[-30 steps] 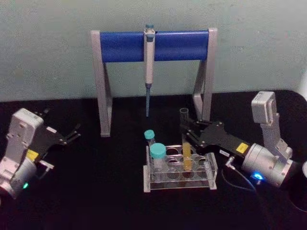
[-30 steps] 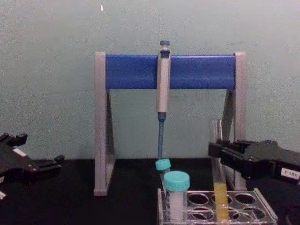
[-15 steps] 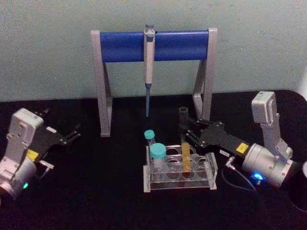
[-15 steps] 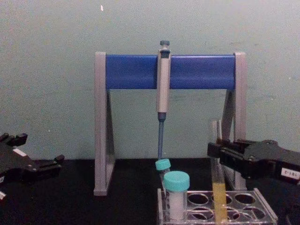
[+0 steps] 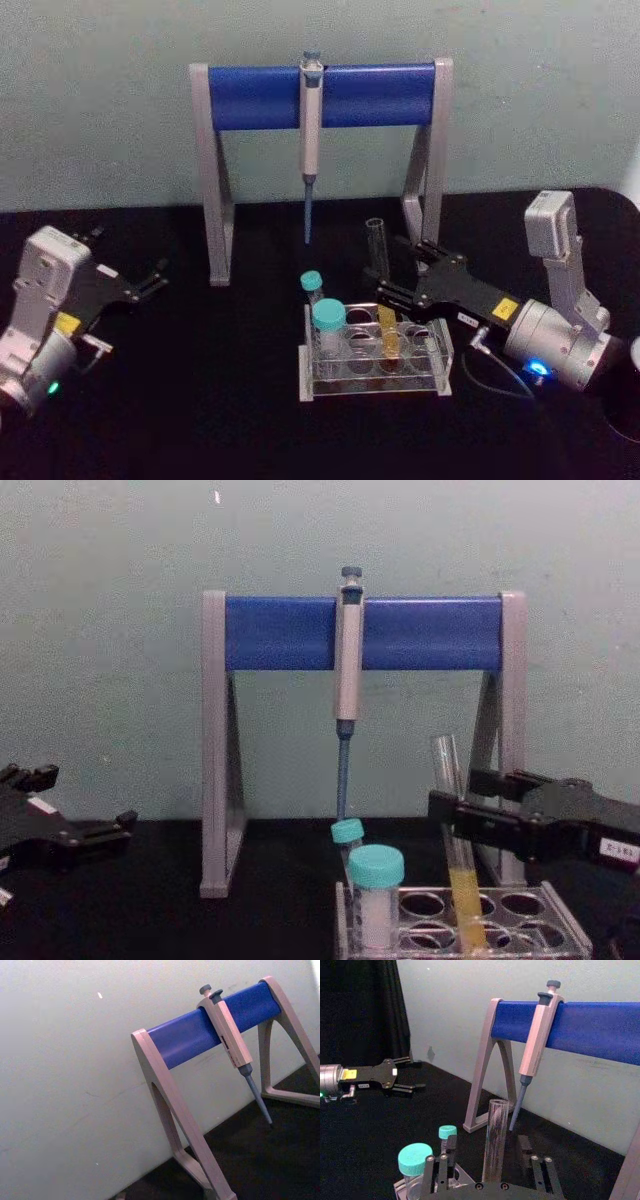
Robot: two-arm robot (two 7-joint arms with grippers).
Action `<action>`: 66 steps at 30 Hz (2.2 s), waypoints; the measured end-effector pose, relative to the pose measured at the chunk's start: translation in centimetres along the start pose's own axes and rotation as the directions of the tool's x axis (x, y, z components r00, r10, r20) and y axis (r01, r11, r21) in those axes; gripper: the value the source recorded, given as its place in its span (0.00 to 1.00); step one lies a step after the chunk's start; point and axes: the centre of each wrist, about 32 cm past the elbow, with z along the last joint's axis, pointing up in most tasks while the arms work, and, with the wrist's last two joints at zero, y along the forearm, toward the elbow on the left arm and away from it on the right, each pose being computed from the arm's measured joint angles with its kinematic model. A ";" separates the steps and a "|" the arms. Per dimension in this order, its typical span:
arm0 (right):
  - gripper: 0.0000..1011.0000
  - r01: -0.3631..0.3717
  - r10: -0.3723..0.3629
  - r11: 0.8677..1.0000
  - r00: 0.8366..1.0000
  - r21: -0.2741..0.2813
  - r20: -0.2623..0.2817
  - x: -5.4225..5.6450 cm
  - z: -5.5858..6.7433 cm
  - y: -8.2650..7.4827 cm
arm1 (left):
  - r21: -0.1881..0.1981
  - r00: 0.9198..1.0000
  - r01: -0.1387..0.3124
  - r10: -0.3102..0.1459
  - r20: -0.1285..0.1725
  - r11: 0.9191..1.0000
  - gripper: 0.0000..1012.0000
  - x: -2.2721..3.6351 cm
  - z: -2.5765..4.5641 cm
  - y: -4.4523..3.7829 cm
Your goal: Pick up the test tube from the test tube rack, shake it, then place it back into the test tube rack.
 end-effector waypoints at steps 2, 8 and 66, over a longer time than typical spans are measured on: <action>0.79 0.000 0.000 1.000 1.000 0.000 0.000 0.0 0.0 0.0 | 0.000 1.000 0.000 0.000 0.000 1.000 0.99 0.00 0.00 0.00; 0.96 0.000 0.000 1.000 1.000 0.000 0.000 0.0 0.0 0.0 | 0.000 1.000 0.000 0.000 0.000 1.000 0.99 0.00 0.00 0.00; 0.99 0.632 -0.603 0.759 0.772 -0.154 0.201 -2.7 0.8 -0.3 | 0.000 1.000 0.000 0.000 0.000 1.000 0.99 0.00 0.00 0.00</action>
